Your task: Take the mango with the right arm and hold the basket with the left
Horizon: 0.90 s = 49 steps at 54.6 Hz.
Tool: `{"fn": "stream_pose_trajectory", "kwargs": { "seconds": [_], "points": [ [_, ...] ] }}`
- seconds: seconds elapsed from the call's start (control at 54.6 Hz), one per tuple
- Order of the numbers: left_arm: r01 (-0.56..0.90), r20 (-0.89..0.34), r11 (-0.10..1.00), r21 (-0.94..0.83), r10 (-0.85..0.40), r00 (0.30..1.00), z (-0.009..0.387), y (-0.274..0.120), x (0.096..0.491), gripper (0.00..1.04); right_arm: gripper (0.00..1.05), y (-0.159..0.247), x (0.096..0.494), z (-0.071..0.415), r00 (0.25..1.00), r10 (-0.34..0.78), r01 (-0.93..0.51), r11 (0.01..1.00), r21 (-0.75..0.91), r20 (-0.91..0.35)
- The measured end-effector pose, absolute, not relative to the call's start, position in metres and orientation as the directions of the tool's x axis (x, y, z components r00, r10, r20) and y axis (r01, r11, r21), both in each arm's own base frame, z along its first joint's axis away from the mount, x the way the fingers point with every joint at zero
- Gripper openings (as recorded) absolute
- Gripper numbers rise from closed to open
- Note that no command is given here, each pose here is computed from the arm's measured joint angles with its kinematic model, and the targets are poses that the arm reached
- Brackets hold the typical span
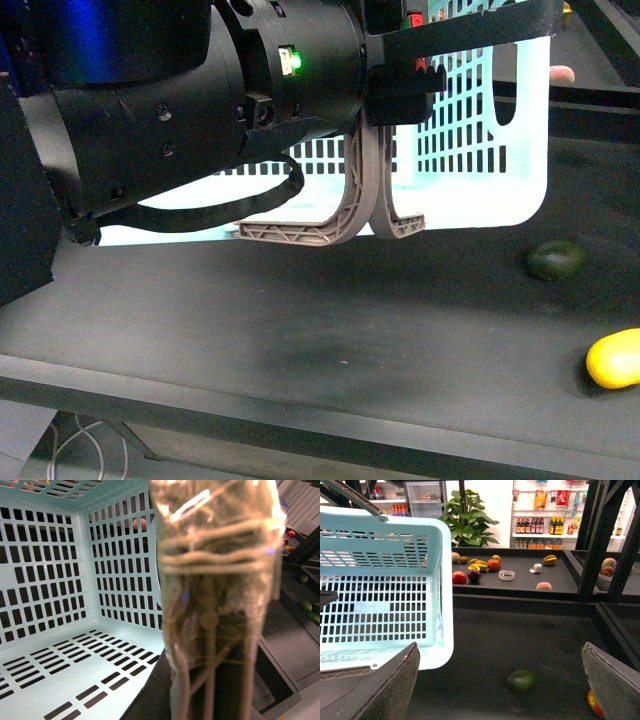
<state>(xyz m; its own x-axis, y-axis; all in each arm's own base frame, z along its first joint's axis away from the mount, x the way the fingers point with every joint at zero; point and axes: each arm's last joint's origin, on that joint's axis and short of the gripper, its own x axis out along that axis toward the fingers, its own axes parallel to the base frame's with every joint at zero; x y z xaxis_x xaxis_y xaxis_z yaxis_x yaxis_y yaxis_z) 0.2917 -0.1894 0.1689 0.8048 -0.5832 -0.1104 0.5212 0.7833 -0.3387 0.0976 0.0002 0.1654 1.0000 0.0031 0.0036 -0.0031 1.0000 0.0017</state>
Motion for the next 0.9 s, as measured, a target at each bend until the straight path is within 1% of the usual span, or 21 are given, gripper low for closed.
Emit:
{"fn": "stream_pose_trajectory", "kwargs": {
  "seconds": [0.183, 0.201, 0.256, 0.275, 0.33, 0.385, 0.495, 0.586, 0.659, 0.751, 0.897],
  "points": [
    [0.521, -0.11, 0.783, -0.339, -0.584, 0.805, 0.169, -0.189, 0.292, 0.05, 0.96, 0.0, 0.098, 0.165, 1.0, 0.0, 0.0, 1.0, 0.003, 0.001],
    [0.521, -0.11, 0.783, -0.339, -0.584, 0.805, 0.169, -0.189, 0.292, 0.05, 0.96, 0.0, 0.098, 0.165, 1.0, -0.002, 0.002, 1.0, 0.004, -0.009],
    [0.522, -0.11, 0.783, -0.338, -0.584, 0.805, 0.169, -0.189, 0.292, 0.05, 0.96, -0.001, 0.099, 0.164, 0.992, -0.072, 0.074, 0.997, 0.016, -0.103],
    [0.522, -0.11, 0.783, -0.338, -0.584, 0.804, 0.169, -0.189, 0.292, 0.05, 0.96, -0.002, 0.1, 0.164, 0.99, -0.079, 0.081, 0.997, 0.015, -0.12],
    [0.521, -0.11, 0.783, -0.339, -0.584, 0.805, 0.169, -0.189, 0.292, 0.05, 0.96, -0.005, 0.106, 0.161, 0.979, -0.102, 0.106, 0.994, 0.012, -0.177],
    [0.521, -0.11, 0.783, -0.339, -0.583, 0.805, 0.169, -0.189, 0.292, 0.05, 0.96, -0.009, 0.113, 0.159, 0.973, -0.11, 0.116, 0.993, 0.013, -0.205],
    [0.521, -0.11, 0.783, -0.339, -0.583, 0.805, 0.169, -0.189, 0.292, 0.05, 0.96, -0.024, 0.133, 0.159, 0.966, -0.13, 0.131, 0.991, -0.011, -0.223],
    [0.522, -0.11, 0.783, -0.338, -0.584, 0.805, 0.169, -0.189, 0.292, 0.05, 0.96, -0.036, 0.152, 0.159, 0.961, -0.149, 0.137, 0.988, -0.068, -0.233],
    [0.522, -0.11, 0.783, -0.338, -0.584, 0.805, 0.169, -0.189, 0.292, 0.05, 0.96, -0.044, 0.168, 0.157, 0.956, -0.149, 0.122, 0.985, -0.12, -0.252],
    [0.521, -0.11, 0.783, -0.339, -0.583, 0.805, 0.169, -0.189, 0.292, 0.05, 0.96, -0.053, 0.188, 0.149, 0.943, -0.136, 0.074, 0.975, -0.208, -0.304],
    [0.521, -0.11, 0.784, -0.337, -0.583, 0.805, 0.169, -0.189, 0.292, 0.05, 0.96, -0.067, 0.219, 0.126, 0.898, -0.109, -0.055, 0.933, -0.356, -0.426]
  ]
}}
